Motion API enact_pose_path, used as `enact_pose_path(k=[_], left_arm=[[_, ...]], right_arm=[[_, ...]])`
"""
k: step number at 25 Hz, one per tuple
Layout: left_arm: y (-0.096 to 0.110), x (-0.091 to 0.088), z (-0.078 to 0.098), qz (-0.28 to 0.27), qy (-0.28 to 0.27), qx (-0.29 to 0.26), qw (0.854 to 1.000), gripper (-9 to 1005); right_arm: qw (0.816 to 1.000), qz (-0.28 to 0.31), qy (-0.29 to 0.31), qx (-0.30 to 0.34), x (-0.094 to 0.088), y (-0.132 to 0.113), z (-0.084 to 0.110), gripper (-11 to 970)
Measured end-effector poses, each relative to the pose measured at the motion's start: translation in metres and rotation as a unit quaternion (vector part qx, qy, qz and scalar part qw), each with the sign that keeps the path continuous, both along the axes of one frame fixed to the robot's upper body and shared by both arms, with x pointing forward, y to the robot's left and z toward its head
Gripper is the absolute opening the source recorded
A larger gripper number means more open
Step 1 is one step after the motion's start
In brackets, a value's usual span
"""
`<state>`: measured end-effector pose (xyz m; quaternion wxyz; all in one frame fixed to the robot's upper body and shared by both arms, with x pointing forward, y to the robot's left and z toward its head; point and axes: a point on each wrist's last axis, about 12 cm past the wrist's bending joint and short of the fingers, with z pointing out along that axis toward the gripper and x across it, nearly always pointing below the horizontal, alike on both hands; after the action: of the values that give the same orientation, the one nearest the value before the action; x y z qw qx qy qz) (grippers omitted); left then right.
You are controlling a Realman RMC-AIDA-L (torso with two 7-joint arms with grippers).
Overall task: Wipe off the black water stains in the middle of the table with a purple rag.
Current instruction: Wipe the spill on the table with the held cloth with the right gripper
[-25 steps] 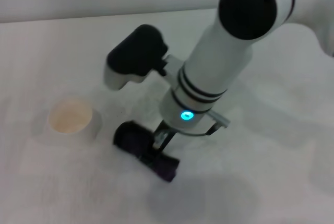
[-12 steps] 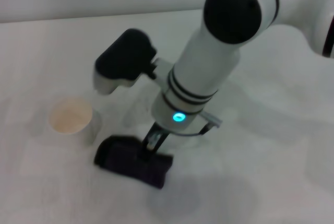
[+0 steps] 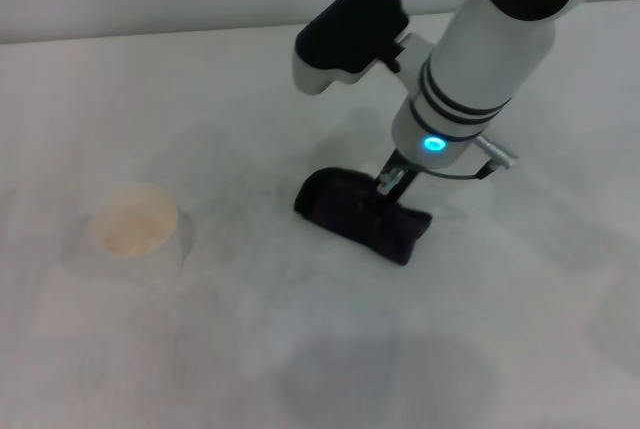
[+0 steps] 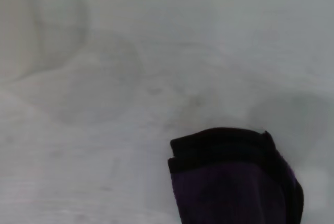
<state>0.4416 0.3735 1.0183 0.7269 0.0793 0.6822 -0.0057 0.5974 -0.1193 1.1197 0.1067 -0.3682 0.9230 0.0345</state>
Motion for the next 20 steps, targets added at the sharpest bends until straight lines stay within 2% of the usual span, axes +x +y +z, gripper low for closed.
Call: enact_pose_path(k=[5, 10, 16, 20], left_arm=[[-0.001, 0.004, 0.000, -0.001, 0.002, 0.001, 1.000, 893], [-0.004, 0.006, 0.000, -0.003, 0.000, -0.002, 1.000, 893], [-0.006, 0.009, 0.001, -0.005, -0.002, -0.003, 1.000, 893], [-0.006, 0.009, 0.001, -0.007, -0.002, -0.002, 1.000, 893]], right_arm=[[1.000, 0.006, 0.006, 0.002, -0.005, 0.004, -0.003, 88], [0.996, 0.067, 0.036, 0.045, -0.029, 0.038, -0.005, 88], [0.981, 0.150, 0.076, 0.097, -0.058, 0.075, -0.004, 89], [0.976, 0.171, 0.081, 0.104, -0.064, 0.084, -0.005, 89]])
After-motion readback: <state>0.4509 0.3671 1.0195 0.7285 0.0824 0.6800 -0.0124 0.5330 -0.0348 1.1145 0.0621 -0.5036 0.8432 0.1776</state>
